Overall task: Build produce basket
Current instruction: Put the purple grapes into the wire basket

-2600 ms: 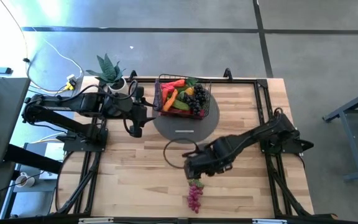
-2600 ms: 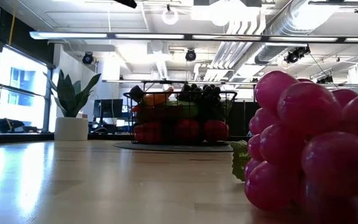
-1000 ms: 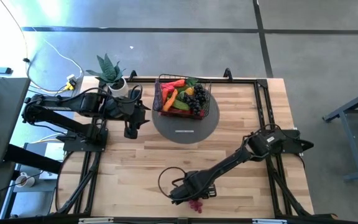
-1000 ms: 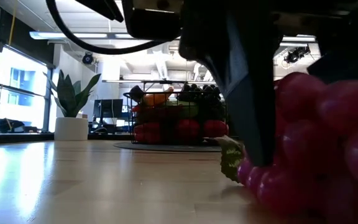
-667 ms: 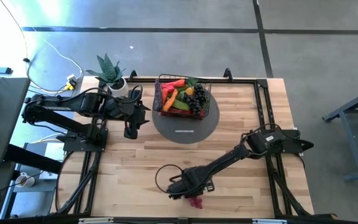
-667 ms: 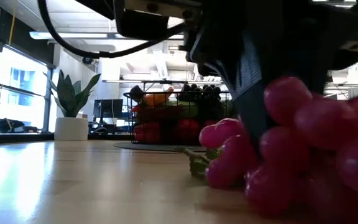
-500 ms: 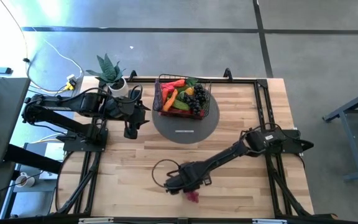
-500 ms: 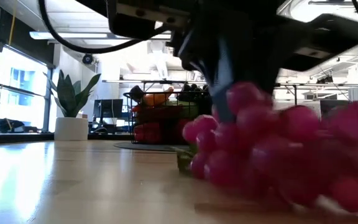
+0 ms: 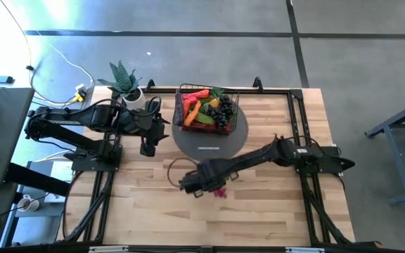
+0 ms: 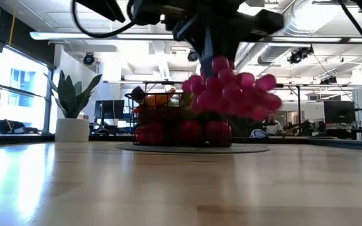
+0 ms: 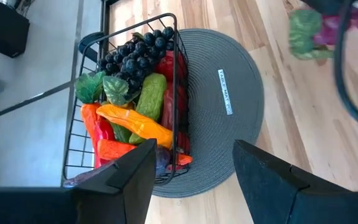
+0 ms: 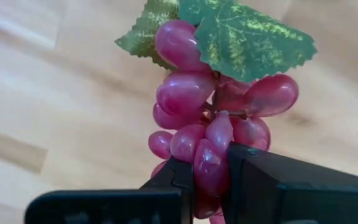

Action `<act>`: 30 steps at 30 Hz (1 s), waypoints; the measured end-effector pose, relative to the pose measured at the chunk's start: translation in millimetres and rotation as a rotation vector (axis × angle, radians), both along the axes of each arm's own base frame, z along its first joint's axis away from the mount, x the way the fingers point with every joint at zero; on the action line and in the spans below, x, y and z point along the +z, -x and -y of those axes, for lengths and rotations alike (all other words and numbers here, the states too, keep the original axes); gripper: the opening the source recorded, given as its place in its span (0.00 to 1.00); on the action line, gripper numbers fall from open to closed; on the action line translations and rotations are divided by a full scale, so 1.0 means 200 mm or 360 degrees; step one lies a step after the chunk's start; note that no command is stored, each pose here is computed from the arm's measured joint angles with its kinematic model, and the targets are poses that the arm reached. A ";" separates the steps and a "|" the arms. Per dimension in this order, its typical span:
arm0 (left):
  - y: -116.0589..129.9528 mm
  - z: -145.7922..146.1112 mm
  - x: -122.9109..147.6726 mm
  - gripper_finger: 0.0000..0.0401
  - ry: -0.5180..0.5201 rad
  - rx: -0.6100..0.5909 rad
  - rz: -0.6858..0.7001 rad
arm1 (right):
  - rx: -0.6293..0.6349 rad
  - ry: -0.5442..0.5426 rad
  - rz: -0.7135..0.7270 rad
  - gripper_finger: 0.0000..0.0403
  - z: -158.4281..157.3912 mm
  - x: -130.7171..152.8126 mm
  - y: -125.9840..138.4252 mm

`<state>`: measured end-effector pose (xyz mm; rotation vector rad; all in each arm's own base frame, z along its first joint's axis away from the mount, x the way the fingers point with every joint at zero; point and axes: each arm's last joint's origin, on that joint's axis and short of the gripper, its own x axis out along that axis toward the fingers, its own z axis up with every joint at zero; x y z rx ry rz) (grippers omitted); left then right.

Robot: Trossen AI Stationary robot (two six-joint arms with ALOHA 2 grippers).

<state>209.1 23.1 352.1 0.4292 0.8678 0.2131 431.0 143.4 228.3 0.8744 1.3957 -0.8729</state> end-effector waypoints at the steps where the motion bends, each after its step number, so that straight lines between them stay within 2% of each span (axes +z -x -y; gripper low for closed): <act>1: 0.00 0.00 0.00 0.50 -0.0009 0.0003 -0.0004 | 0.0011 0.0033 -0.0014 0.03 0.03 0.03 0.00; 3: 0.00 -0.02 0.00 0.50 -0.0022 0.0011 -0.0010 | 0.0044 0.0097 -0.0036 0.03 0.10 0.08 0.00; 14: 0.02 -0.11 0.00 0.50 -0.0008 0.0138 -0.0020 | 0.0242 0.0356 0.0147 0.03 0.44 0.29 -0.02; 21: 0.03 -0.15 0.00 0.50 0.0010 0.0181 -0.0019 | 0.0338 0.0522 0.0209 0.03 0.70 0.47 0.06; 30: 0.04 -0.19 -0.01 0.50 0.0127 0.0167 0.0008 | 0.0449 0.0644 0.0193 0.03 1.05 0.62 0.17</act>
